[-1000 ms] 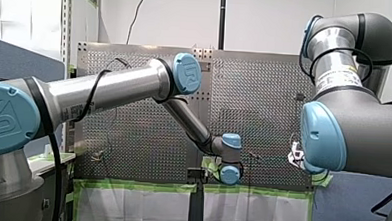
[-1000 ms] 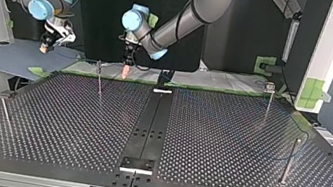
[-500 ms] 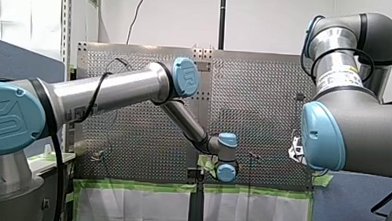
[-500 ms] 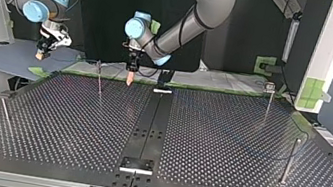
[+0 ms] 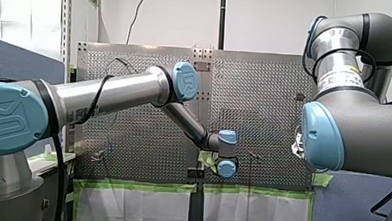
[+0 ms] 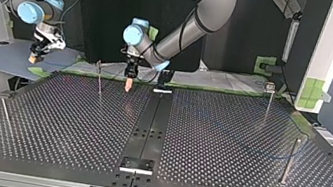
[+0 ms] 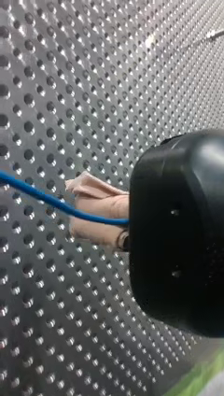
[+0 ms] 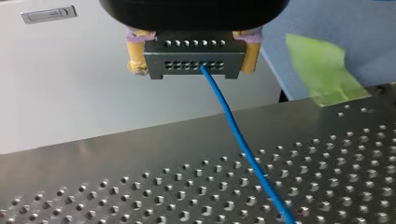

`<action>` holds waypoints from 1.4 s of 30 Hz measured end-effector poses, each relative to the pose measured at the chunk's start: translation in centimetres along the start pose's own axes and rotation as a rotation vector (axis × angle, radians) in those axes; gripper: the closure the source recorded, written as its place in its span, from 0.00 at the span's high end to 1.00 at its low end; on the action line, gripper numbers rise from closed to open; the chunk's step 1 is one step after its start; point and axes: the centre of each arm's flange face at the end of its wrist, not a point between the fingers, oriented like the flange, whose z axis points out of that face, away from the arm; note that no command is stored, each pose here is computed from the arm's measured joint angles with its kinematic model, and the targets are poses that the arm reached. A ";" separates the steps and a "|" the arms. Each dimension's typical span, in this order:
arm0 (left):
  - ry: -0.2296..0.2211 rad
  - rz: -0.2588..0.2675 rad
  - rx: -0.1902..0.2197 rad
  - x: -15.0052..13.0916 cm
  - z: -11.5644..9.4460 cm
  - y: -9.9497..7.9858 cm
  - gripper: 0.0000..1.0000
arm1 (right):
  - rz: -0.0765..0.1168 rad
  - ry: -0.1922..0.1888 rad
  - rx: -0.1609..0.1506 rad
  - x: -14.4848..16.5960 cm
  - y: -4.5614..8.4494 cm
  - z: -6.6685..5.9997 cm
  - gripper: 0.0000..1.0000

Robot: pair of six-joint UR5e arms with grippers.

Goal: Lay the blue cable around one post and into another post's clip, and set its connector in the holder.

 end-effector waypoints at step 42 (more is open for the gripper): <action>0.148 0.048 0.158 -2.1 -3.3 0.6 1.00 | 0.170 0.027 -0.022 0.4 -0.5 0.6 0.00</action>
